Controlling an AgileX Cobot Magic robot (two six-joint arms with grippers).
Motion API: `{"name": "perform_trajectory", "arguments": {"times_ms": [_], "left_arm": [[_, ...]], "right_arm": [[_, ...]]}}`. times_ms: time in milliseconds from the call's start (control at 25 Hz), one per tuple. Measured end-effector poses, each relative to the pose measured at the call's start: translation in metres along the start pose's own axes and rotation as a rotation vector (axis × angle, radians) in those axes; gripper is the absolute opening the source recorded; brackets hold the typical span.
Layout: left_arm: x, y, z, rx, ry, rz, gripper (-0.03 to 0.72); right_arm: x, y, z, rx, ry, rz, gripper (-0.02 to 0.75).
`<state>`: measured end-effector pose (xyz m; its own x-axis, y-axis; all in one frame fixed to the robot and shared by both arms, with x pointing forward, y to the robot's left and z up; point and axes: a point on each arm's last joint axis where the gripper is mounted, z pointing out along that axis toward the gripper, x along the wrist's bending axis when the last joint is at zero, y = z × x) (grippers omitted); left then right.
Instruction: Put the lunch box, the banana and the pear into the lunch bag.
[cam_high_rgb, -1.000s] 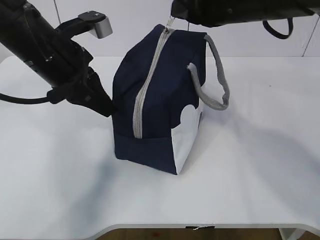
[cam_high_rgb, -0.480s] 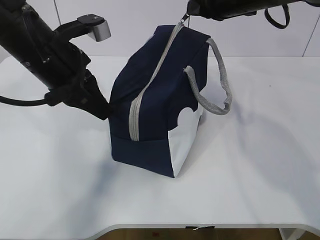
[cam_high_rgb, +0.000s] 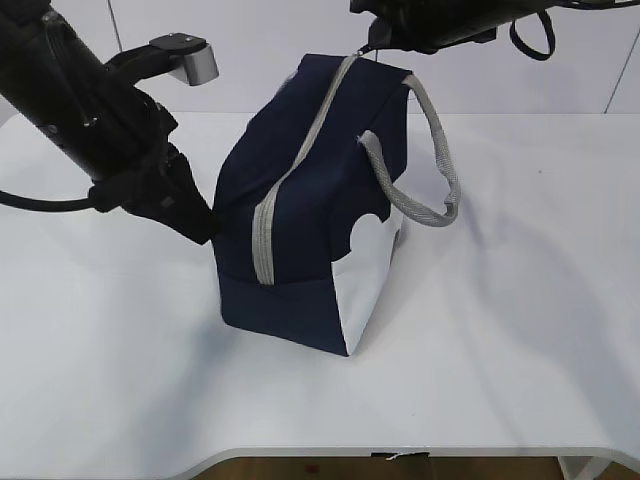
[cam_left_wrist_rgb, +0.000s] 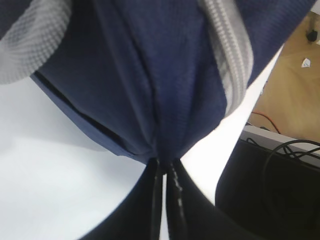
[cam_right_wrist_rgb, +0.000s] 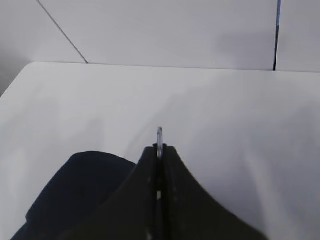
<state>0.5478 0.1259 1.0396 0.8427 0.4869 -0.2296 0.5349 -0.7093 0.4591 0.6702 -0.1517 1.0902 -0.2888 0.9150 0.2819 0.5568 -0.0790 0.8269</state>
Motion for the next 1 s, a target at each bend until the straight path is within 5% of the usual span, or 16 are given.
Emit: {"name": "perform_trajectory", "arguments": {"times_ms": [280,600,1000], "left_arm": [[-0.001,0.005,-0.007,0.01,-0.004,-0.077,0.0],[-0.008,0.027,-0.039,-0.016,-0.004,-0.139,0.406],[-0.008,0.063,-0.076,-0.179,0.066,-0.171,0.445]], "right_arm": [[0.006,0.002,-0.005,0.086,0.028,-0.04,0.006],[0.006,0.0,-0.005,0.11,0.033,-0.082,0.006],[0.006,0.001,-0.006,0.105,0.036,-0.121,0.006]]}}
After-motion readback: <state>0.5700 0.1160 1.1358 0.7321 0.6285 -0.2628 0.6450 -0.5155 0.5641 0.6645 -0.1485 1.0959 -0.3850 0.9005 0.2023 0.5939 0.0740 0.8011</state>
